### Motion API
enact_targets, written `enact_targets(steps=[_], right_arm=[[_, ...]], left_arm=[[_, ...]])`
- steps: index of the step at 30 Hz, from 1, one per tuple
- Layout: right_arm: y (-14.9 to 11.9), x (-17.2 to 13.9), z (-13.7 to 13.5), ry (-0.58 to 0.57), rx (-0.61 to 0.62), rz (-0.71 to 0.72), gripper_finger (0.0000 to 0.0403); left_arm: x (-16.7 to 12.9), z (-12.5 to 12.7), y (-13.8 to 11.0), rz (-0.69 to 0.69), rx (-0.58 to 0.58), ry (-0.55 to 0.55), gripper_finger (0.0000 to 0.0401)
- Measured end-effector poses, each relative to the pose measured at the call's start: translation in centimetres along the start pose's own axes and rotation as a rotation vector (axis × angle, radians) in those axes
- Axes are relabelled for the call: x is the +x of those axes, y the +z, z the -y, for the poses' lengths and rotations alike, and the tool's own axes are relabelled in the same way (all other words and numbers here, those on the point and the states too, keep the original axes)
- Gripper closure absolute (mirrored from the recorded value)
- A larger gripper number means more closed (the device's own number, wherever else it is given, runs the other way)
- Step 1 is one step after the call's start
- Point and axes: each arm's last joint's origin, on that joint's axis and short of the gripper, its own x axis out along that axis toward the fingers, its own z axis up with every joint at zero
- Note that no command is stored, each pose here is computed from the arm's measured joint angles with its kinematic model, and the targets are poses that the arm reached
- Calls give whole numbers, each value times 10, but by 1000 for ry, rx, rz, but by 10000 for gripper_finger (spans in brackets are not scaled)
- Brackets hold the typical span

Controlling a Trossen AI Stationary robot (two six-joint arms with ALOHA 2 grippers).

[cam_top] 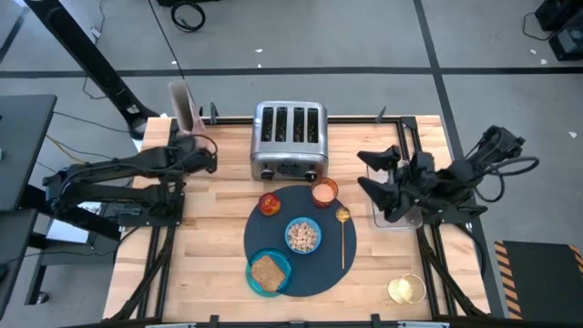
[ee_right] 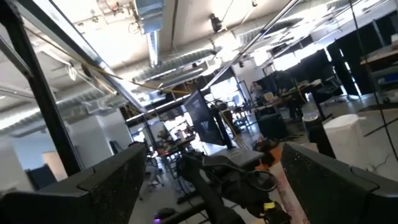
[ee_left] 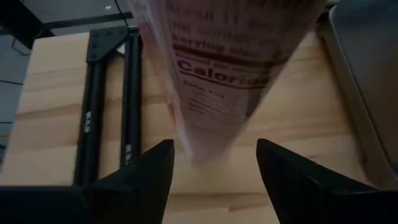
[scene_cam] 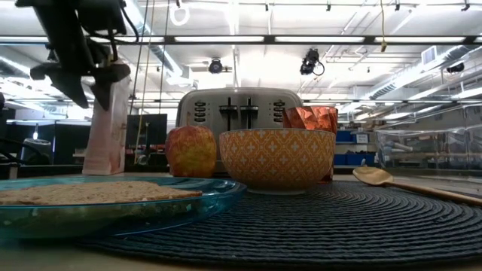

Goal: Arrange a breakfast setting
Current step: Return to Home Position

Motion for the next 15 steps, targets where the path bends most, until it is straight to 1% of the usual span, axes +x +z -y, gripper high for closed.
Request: enact_targets(steps=[4,7,9,12,15], right_arm=[[12,-6,6,21,-8,-3,28],[24,-11,10,69,-27,15,29],[31,-15,15,103,-43,16,33],[41,-23,23,136,-80,-12,46],[44,-30,29,174,-125,-61,77]], left_arm=[[-16,-1,9,-24,23,-17,166],[-31,0,18,-65,34,-74,166],[-45,1,24,-99,48,-138,166],[-70,7,33,-94,94,-290,169],[-97,19,36,-15,179,-521,185]])
